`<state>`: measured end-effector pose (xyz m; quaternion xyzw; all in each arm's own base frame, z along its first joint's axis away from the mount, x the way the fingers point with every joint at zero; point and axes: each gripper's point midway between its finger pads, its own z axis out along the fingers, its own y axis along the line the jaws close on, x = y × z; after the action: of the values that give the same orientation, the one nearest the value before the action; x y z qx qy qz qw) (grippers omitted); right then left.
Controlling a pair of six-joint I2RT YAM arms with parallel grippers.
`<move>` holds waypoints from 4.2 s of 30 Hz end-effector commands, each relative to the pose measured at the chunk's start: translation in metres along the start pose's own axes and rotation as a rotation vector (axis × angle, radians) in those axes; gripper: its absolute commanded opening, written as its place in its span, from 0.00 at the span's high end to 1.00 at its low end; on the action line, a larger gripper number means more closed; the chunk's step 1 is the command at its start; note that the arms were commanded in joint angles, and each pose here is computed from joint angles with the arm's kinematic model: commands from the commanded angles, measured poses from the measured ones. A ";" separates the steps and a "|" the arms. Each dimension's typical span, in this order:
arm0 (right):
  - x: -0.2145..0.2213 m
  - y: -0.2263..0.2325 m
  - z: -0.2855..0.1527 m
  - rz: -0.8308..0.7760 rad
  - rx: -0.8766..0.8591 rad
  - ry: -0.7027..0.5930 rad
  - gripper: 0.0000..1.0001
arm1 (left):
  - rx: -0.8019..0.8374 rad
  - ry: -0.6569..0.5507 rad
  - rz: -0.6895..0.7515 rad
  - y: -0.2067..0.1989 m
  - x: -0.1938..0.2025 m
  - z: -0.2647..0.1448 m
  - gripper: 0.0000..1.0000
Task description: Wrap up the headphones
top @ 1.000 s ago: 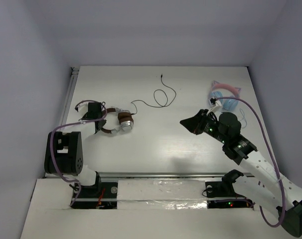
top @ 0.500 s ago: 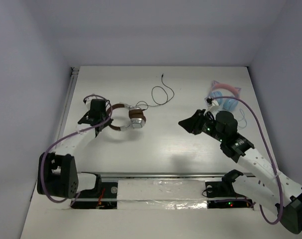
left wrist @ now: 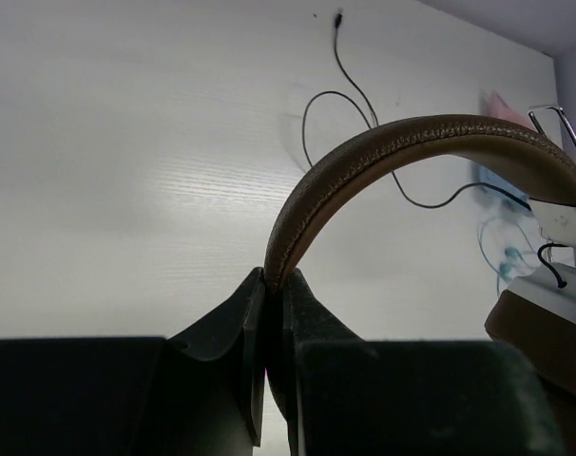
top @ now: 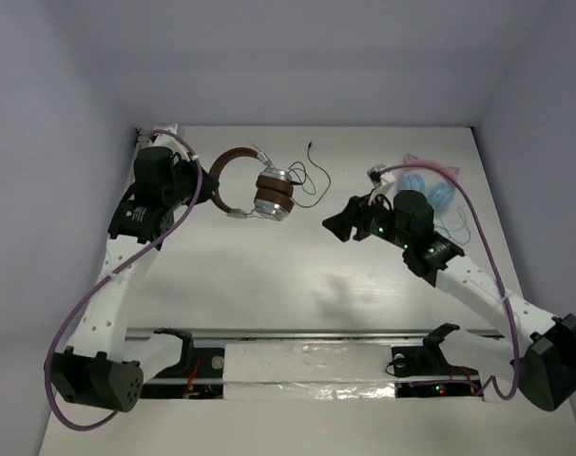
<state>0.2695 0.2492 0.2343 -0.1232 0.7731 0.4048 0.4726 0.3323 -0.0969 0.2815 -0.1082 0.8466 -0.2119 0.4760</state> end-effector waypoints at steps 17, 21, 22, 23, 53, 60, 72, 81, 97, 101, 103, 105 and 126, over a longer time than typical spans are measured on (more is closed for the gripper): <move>-0.027 0.009 0.077 -0.259 -0.185 -0.045 0.29 | 0.338 -0.044 0.073 -0.078 -0.026 -0.080 1.00; -0.034 0.009 0.090 -0.269 -0.200 -0.067 0.30 | 0.371 -0.034 0.077 -0.083 -0.023 -0.085 1.00; -0.035 0.009 0.092 -0.272 -0.202 -0.069 0.31 | 0.375 -0.035 0.077 -0.084 -0.023 -0.087 1.00; -0.033 0.012 0.094 -0.274 -0.228 -0.060 0.31 | 0.381 -0.034 0.078 -0.085 -0.023 -0.088 1.00; -0.056 0.036 0.093 -0.221 -0.294 -0.311 0.17 | 0.541 -0.052 0.027 -0.119 -0.035 -0.120 1.00; -0.063 0.045 0.099 -0.164 -0.316 -0.398 0.18 | 0.580 -0.056 0.019 -0.125 -0.035 -0.131 1.00; -0.046 0.062 0.106 -0.098 -0.453 -0.357 0.68 | 0.630 -0.081 0.012 -0.137 -0.045 -0.142 1.00; -0.002 0.073 0.096 -0.037 -0.430 -0.226 0.91 | 0.640 -0.161 -0.147 -0.133 -0.057 -0.109 1.00; 0.123 0.116 0.086 0.050 -0.108 0.150 0.98 | 0.185 -0.483 -0.461 -0.042 -0.028 -0.016 1.00; 0.130 0.117 0.071 0.048 -0.053 0.165 0.99 | 0.098 -0.499 -0.457 -0.027 -0.016 -0.003 1.00; 0.138 0.116 0.063 0.055 -0.045 0.180 0.99 | 0.058 -0.521 -0.456 -0.017 -0.015 -0.001 1.00; 0.140 0.124 0.053 0.065 -0.061 0.178 0.99 | 0.024 -0.538 -0.452 -0.011 -0.016 0.000 1.00; 0.134 0.157 -0.002 -0.083 -0.085 0.337 1.00 | -0.321 -0.430 -0.101 0.025 0.090 0.018 1.00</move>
<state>0.1158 0.3803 0.1893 -0.2087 0.8185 0.4043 0.3509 0.3054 -0.1201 0.1917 -0.2502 0.7595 -0.0969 0.5926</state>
